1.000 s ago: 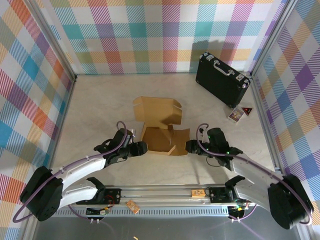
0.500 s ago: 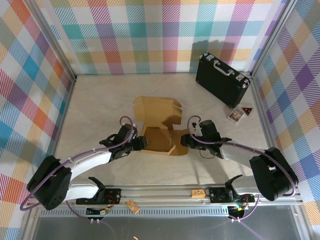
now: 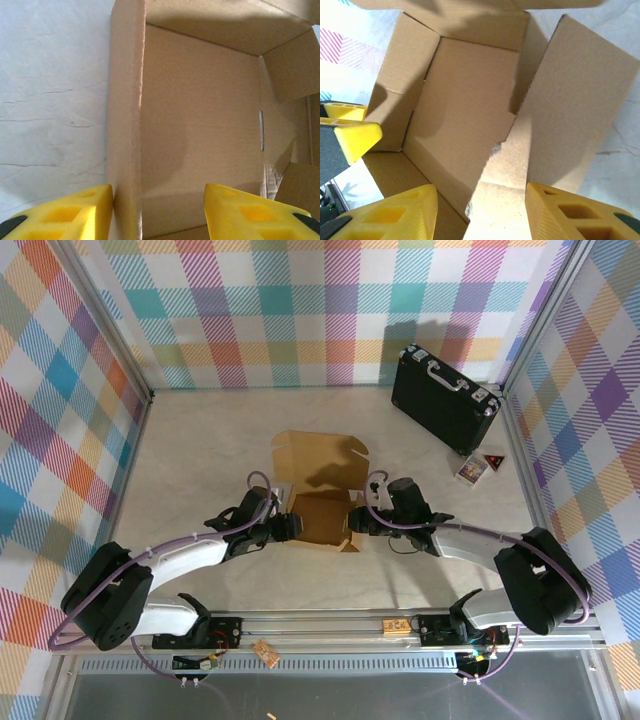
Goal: Fold the paper box
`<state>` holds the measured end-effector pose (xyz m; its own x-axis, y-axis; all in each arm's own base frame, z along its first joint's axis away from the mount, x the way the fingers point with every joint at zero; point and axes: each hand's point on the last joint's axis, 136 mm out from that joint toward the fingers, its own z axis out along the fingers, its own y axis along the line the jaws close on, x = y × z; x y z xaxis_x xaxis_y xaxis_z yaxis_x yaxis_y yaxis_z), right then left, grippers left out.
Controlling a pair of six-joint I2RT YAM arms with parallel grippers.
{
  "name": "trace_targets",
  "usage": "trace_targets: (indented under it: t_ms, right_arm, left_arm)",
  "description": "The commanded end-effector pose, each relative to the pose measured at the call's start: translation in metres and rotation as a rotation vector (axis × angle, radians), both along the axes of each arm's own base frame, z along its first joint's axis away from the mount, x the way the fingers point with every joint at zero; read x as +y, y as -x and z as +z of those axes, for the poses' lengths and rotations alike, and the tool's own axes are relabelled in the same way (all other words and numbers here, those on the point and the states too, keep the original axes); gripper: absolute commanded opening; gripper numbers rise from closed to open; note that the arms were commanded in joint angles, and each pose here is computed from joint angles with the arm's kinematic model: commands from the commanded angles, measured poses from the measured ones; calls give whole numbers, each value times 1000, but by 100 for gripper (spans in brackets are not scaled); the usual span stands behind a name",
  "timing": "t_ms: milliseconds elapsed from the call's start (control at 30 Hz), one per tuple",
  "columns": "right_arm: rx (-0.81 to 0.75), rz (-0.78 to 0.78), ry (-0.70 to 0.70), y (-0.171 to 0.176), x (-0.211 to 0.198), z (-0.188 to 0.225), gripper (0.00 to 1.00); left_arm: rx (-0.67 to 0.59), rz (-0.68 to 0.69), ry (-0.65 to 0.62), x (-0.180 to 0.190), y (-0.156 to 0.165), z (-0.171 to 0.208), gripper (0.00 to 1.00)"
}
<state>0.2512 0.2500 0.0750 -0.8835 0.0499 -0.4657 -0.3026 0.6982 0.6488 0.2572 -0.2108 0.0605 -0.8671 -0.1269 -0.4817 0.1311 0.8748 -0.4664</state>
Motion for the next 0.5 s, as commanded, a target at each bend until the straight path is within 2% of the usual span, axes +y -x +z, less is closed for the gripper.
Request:
trace_targets:
  t_ms: [0, 467]
  right_arm:
    - [-63, 49, -66, -6, 18, 22, 50]
    - [-67, 82, -74, -3, 27, 18, 50]
  left_arm:
    - [-4, -36, 72, -19, 2, 9, 51]
    - [37, -44, 58, -25, 12, -7, 51]
